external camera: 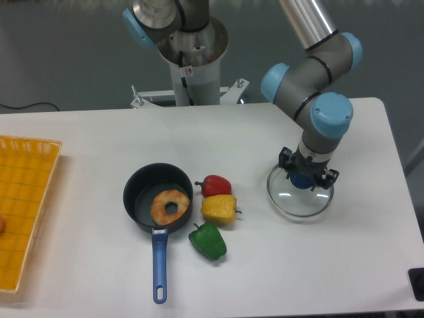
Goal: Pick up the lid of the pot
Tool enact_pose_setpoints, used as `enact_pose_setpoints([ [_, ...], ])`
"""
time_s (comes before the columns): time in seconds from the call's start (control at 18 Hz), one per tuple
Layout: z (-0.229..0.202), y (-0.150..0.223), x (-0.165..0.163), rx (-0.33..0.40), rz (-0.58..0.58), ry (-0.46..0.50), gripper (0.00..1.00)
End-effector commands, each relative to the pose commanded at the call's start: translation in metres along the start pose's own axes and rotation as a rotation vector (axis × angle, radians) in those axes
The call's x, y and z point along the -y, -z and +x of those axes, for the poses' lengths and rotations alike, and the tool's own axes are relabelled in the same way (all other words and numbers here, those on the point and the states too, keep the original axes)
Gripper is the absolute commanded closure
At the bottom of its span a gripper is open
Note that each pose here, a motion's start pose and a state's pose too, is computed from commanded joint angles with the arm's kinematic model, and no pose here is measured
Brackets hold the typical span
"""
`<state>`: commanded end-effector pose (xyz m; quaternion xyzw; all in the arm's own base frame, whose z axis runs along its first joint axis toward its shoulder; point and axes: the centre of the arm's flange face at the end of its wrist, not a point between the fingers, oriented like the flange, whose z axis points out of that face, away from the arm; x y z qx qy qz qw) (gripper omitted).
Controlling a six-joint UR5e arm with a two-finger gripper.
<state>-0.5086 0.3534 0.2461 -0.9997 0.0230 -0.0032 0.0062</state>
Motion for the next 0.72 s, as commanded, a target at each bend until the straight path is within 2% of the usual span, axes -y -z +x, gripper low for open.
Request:
enact_pose_setpoints([
  [0.72, -0.01, 0.035, -0.001, -0.028, -0.008, 0.007, 0.57],
])
